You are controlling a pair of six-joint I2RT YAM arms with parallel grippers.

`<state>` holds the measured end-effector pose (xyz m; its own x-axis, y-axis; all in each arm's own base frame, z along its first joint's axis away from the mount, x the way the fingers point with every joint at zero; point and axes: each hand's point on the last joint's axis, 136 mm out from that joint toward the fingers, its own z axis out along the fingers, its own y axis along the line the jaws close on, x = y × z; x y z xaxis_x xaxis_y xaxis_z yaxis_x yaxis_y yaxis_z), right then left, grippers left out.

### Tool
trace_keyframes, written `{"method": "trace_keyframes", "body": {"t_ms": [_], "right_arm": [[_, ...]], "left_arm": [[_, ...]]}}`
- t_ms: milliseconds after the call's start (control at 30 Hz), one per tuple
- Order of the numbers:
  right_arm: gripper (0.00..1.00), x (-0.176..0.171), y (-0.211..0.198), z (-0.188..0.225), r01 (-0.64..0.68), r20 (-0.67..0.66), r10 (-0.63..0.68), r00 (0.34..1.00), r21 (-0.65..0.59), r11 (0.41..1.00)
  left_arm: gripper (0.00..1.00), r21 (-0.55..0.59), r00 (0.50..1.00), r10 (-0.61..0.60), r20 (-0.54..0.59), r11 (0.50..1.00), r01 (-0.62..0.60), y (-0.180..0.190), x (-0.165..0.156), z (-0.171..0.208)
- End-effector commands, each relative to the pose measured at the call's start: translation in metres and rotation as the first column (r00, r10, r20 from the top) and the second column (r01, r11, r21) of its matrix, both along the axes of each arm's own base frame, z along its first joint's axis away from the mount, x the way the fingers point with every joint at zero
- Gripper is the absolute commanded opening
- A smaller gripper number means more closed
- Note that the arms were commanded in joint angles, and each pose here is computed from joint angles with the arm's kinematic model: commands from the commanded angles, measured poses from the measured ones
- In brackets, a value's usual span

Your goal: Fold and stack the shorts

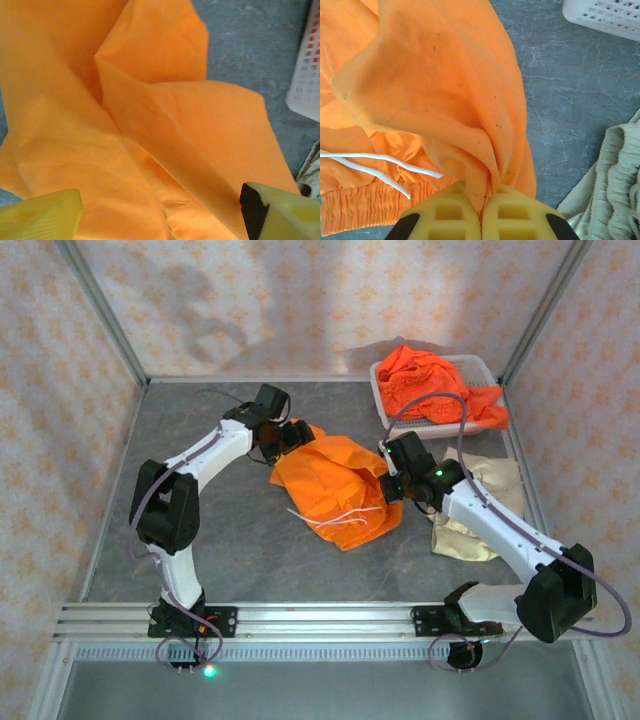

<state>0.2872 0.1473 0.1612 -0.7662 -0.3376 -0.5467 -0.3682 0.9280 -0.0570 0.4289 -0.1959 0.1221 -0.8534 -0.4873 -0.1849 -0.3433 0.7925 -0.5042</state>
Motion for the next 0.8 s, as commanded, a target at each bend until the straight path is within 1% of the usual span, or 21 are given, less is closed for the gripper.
{"method": "trace_keyframes", "body": {"t_ms": [0,133,433,533,667,733,767], "right_arm": [[0.0,0.003,0.0,0.007,-0.004,0.047,0.003,0.999,0.016,1.0],[0.0,0.003,0.001,0.004,-0.006,0.046,0.005,0.999,0.017,1.0],[0.0,0.001,0.003,-0.001,-0.015,0.029,0.014,0.999,0.028,1.0],[0.0,0.001,0.004,-0.003,-0.016,0.024,0.015,1.0,0.029,0.999],[0.0,0.0,0.003,-0.004,-0.017,0.021,0.016,1.0,0.024,1.0],[0.0,0.0,0.002,-0.004,-0.016,0.022,0.015,1.0,0.02,1.0],[0.0,-0.001,0.001,-0.005,-0.015,0.021,0.015,1.0,0.015,1.0]], "left_arm": [[0.79,-0.035,0.996,0.077,-0.035,0.996,-0.079,-0.007,0.004,0.002],[0.75,-0.032,0.994,0.082,-0.067,0.996,-0.084,-0.014,0.012,-0.008],[0.62,-0.047,0.993,0.091,-0.073,0.994,-0.095,-0.025,0.02,-0.008],[0.55,-0.039,0.994,0.087,-0.071,0.995,-0.09,-0.025,0.023,-0.006],[0.5,-0.021,0.995,0.076,-0.065,0.997,-0.077,-0.025,0.025,-0.002],[0.43,-0.008,0.995,0.072,-0.068,0.997,-0.073,-0.023,0.025,-0.002],[0.42,0.0,0.995,0.07,-0.071,0.998,-0.07,-0.022,0.024,-0.004]]}}
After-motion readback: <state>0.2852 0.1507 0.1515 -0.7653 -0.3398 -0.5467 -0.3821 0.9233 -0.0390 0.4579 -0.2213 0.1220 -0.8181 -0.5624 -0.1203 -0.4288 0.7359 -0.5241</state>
